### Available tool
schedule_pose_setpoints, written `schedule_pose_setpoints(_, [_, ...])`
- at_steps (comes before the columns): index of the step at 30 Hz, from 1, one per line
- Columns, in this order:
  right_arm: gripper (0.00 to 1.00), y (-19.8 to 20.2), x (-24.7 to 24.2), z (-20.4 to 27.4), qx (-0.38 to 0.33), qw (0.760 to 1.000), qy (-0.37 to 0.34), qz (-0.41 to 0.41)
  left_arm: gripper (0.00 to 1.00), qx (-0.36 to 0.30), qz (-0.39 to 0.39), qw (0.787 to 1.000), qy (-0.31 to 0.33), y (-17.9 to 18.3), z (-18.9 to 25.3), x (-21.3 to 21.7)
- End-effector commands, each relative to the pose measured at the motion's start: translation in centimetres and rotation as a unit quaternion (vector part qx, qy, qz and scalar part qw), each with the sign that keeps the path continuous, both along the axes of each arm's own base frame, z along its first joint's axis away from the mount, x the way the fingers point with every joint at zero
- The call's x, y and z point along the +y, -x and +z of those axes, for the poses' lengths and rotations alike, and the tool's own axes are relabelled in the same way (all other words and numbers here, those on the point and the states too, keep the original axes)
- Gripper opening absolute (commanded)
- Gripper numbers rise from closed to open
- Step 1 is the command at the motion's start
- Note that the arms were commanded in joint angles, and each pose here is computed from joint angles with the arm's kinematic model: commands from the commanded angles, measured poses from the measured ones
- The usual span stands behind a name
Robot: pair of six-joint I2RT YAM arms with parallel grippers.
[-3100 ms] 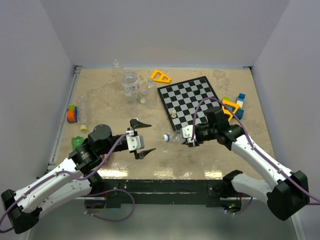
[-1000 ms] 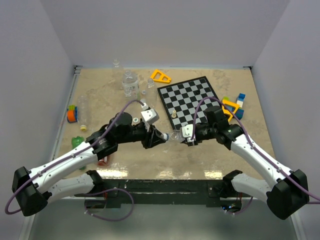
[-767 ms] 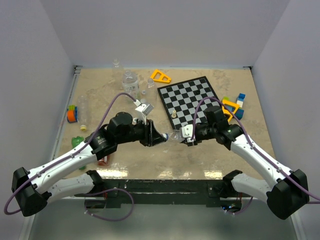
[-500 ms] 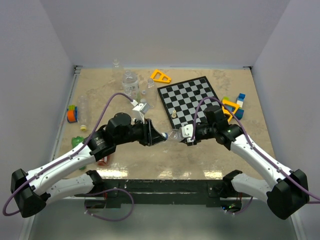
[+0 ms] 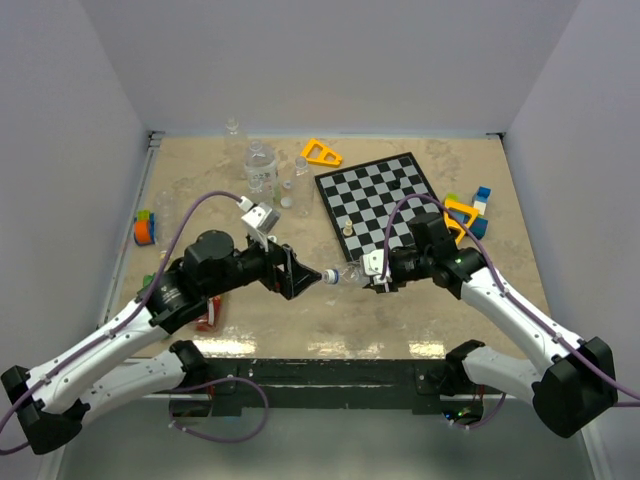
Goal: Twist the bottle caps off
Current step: Unscrew the bottle cap from the plastic bottle.
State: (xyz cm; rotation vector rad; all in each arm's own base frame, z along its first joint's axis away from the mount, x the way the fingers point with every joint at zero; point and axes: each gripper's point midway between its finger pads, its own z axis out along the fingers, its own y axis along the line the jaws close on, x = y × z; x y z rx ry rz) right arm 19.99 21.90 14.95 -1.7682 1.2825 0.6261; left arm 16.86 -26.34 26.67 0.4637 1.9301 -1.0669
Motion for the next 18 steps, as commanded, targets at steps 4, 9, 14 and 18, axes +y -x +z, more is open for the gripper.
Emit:
schedule_pose_setpoints(4, [0.16, -0.1, 0.0, 0.2, -0.003, 1.000, -0.001, 0.002, 1.00, -0.165, -0.019, 0.984, -0.061, -0.4, 3.2, 2.6])
schedule_pose_setpoints(9, [0.16, -0.1, 0.1, 0.2, -0.004, 1.000, -0.001, 0.002, 1.00, -0.284, -0.071, 0.952, -0.085, 0.5, 4.0, 3.1])
schedule_pose_setpoints(14, [0.16, -0.1, 0.0, 0.1, -0.001, 1.000, 0.000, 0.002, 1.00, -0.395, -0.127, 0.905, -0.089, 1.7, 3.9, 2.7])
schedule_pose_setpoints(18, [0.16, -0.1, 0.0, 0.0, 0.001, 1.000, 0.002, 0.001, 1.00, -0.441, -0.149, 0.880, -0.094, 1.7, 3.7, 2.1])
